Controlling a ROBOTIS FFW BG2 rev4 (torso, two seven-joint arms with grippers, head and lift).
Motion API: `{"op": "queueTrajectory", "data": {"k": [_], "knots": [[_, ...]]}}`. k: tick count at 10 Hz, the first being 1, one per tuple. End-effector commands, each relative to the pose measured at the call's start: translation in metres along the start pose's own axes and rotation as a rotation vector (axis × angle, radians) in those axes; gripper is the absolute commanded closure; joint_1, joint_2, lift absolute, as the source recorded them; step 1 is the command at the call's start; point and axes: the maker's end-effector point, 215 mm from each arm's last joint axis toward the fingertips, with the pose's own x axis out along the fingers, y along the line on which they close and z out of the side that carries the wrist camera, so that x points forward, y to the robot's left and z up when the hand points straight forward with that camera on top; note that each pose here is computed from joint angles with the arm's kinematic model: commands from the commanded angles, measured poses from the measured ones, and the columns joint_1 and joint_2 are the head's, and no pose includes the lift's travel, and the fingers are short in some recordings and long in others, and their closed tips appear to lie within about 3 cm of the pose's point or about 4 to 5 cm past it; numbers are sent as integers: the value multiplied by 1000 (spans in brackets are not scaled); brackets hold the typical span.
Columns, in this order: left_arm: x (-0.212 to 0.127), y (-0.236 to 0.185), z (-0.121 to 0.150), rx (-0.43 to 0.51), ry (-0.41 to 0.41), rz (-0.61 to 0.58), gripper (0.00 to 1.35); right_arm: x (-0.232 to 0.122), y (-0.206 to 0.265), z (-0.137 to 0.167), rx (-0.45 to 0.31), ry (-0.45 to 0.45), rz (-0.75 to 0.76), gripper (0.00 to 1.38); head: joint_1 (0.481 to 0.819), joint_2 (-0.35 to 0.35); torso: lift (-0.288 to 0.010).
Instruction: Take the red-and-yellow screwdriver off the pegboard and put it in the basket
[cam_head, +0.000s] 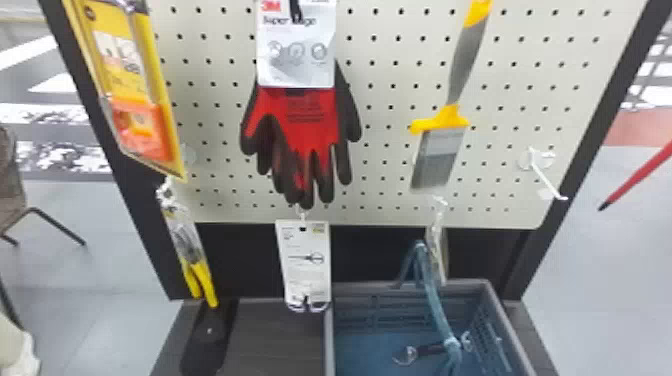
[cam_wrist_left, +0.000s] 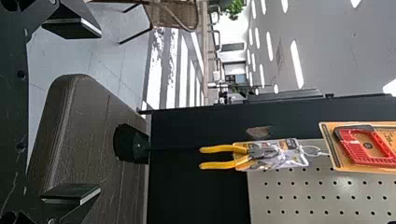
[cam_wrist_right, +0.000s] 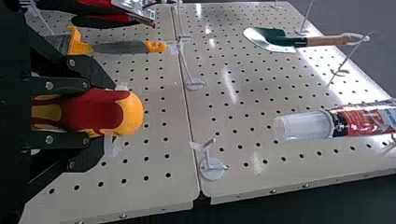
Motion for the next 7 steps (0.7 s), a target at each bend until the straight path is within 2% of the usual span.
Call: {"op": "queueTrajectory", "data": {"k": [1, 3, 6, 7], "knots": [[-1, 0, 0, -1, 2, 1, 137, -6, -8, -13, 32, -17, -32, 1067, 549, 0, -100], [-1, 0, 0, -2, 2, 0, 137, -15, -16, -31, 61, -23, -72, 1067, 549, 0, -100], [-1, -2, -2, -1, 4, -3, 137, -35, -32, -69, 158, -49, -147, 1067, 549, 0, -100], [-1, -1, -2, -2, 5, -2, 137, -42, -37, -79, 151, -52, -186, 1067, 549, 0, -100]]}}
